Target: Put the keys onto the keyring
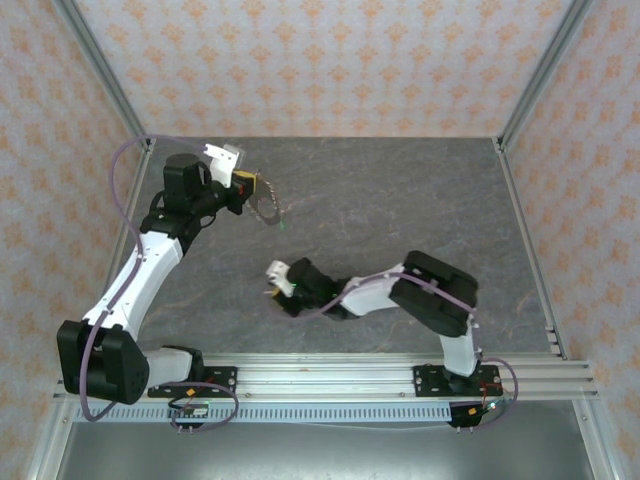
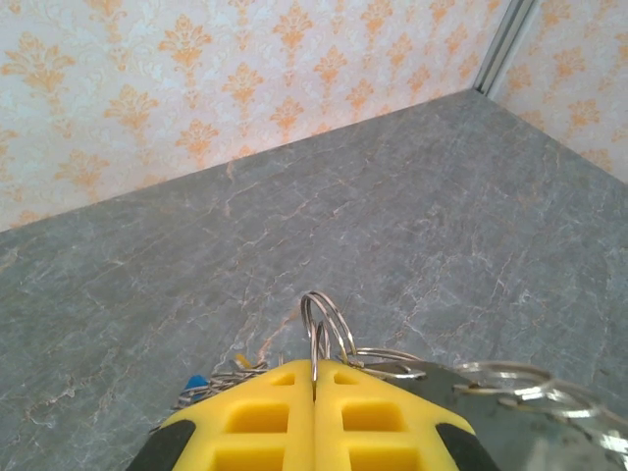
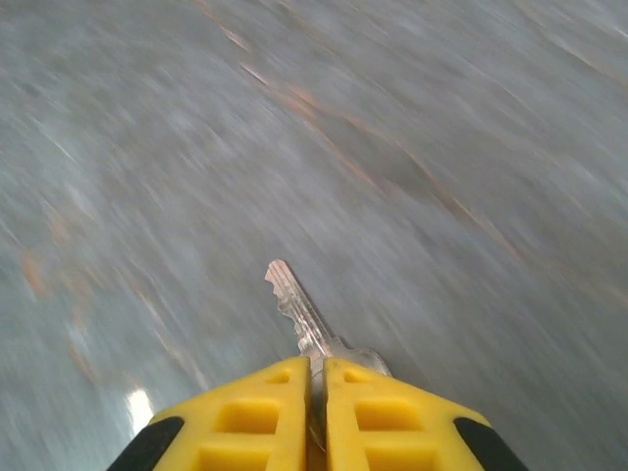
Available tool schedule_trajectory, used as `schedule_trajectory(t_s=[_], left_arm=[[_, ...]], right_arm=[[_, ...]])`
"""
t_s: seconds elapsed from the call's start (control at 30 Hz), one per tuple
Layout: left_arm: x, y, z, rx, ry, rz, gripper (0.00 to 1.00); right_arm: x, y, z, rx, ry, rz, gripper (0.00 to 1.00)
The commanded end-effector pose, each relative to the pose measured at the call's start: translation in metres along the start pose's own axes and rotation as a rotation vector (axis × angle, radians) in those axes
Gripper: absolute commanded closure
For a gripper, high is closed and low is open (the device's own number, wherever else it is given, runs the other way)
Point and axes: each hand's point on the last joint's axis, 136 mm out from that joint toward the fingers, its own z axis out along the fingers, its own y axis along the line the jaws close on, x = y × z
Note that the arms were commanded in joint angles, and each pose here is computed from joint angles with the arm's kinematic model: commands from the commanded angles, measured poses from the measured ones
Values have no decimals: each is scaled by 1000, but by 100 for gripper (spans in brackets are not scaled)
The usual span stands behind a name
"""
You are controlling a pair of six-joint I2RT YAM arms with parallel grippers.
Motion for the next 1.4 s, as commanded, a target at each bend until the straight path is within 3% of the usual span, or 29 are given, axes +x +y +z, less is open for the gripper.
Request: schedule_trajectory(t_s=[0.0,0.27,0.43,0.6,0.73,1.0,1.37], left_arm=[[-4,-12,-11,39,-36,36,100],[8,-53,-23,185,-40,79,100],[33,-105,-29,342,1,163,100],[58,-133,-35,419,8,148,100],[75,-137,-41,422,1,122,100],[101,-160,-46,474,37,145,100],[126,-173,-40,502,107,169,100]], right_arm=[[45,-51,-33,193,28,181,89],[108,-127,-103,465,136,639,90],[94,-125,-124,415,78,782,87],[79,-145,-168,438,63,938,75],[76,-141,-179,336,129,901,66],[76,-120,-148,135,273,841,74],[95,-134,-129,197,373,829,78]])
